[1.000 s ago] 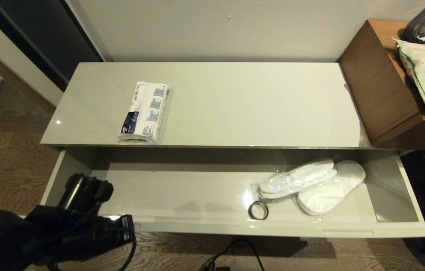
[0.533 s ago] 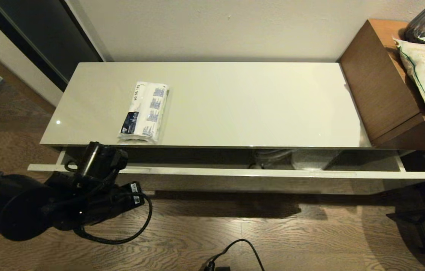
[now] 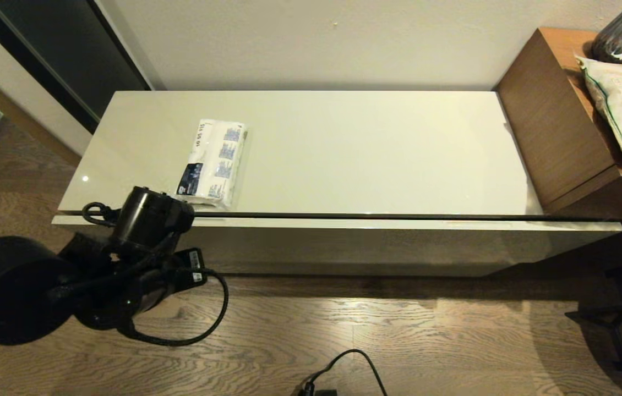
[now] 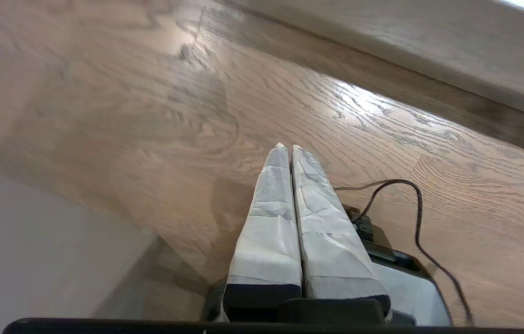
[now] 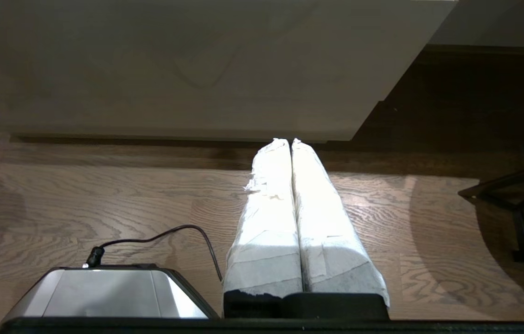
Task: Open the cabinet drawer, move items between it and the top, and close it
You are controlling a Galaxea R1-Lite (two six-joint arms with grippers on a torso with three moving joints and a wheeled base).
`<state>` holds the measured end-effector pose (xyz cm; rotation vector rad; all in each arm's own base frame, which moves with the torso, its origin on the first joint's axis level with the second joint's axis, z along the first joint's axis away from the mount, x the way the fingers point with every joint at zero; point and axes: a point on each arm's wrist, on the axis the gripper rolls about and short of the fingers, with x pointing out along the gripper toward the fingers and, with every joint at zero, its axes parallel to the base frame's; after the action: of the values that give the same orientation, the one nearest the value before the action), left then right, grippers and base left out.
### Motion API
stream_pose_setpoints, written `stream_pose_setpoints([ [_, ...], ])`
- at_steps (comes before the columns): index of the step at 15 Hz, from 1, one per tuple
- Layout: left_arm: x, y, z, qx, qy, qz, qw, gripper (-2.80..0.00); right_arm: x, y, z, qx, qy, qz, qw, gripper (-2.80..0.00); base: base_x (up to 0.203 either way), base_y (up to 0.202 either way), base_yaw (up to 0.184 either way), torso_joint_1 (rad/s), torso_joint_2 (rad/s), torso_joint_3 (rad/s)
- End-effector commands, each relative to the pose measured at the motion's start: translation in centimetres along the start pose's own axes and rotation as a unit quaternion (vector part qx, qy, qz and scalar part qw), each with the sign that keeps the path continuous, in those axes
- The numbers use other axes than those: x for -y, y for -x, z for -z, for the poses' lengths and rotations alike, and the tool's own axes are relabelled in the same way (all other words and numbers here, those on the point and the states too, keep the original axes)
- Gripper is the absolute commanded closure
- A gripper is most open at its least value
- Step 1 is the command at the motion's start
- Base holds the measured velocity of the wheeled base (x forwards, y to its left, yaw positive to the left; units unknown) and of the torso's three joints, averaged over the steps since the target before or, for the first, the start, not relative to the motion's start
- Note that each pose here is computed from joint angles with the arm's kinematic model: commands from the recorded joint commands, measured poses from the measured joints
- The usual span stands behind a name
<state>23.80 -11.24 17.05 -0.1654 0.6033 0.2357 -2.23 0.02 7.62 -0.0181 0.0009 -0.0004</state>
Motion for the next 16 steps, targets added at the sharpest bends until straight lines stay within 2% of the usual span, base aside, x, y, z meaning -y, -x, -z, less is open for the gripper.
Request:
stream_pose_setpoints([
  [1, -1.3, 4.2, -1.3, 0.043, 0.01, 0.022, 0.9988, 0.0, 0.0, 0.0, 0.0, 0.0, 0.0, 0.0, 1.0, 0.0, 0.0, 0.0, 0.0, 0.0, 0.0, 0.0],
  [2, -2.4, 6.3, -1.7, 0.057, 0.007, 0.02, 0.9982, 0.0, 0.0, 0.0, -0.1, 0.0, 0.0, 0.0, 1.0, 0.0, 0.0, 0.0, 0.0, 0.0, 0.0, 0.0],
  [4, -5.7, 10.8, -1.8, 0.078, 0.004, 0.013, 0.9969, 0.0, 0.0, 0.0, 0.0, 0.0, 0.0, 0.0, 1.0, 0.0, 0.0, 0.0, 0.0, 0.0, 0.0, 0.0],
  [6, -10.5, 15.8, -0.8, 0.1, 0.004, 0.01, 0.9949, 0.0, 0.0, 0.0, 0.0, 0.0, 0.0, 0.0, 1.0, 0.0, 0.0, 0.0, 0.0, 0.0, 0.0, 0.0],
  [9, -18.0, 22.3, 2.7, 0.139, 0.006, -0.041, 0.9895, 0.0, 0.0, 0.0, 0.0, 0.0, 0.0, 0.0, 1.0, 0.0, 0.0, 0.0, 0.0, 0.0, 0.0, 0.0],
  [10, -19.7, 24.0, 4.4, 0.149, -0.003, -0.062, 0.9869, 0.0, 0.0, 0.0, 0.0, 0.0, 0.0, 0.0, 1.0, 0.0, 0.0, 0.0, 0.0, 0.0, 0.0, 0.0],
  [12, -21.5, 26.7, 8.8, 0.165, -0.031, -0.082, 0.9824, 0.0, 0.0, 0.0, 0.0, 0.0, 0.0, 0.0, 1.0, 0.0, 0.0, 0.0, 0.0, 0.0, 0.0, 0.0],
  [13, -21.5, 27.1, 11.0, 0.149, -0.046, -0.091, 0.9835, 0.0, 0.0, 0.0, -0.1, 0.0, 0.0, 0.0, 1.0, 0.0, 0.0, 0.0, 0.0, 0.0, 0.0, 0.0],
  [14, -21.3, 26.8, 12.6, 0.116, -0.052, -0.085, 0.9883, 0.0, 0.0, 0.0, 0.0, 0.0, 0.0, 0.0, 1.0, 0.0, 0.0, 0.0, 0.0, 0.0, 0.0, 0.0],
  [16, -20.6, 25.9, 13.6, 0.085, -0.048, -0.065, 0.9932, 0.0, 0.0, 0.0, 0.0, 0.0, 0.0, 0.0, 1.0, 0.0, 0.0, 0.0, 0.0, 0.0, 0.0, 0.0],
])
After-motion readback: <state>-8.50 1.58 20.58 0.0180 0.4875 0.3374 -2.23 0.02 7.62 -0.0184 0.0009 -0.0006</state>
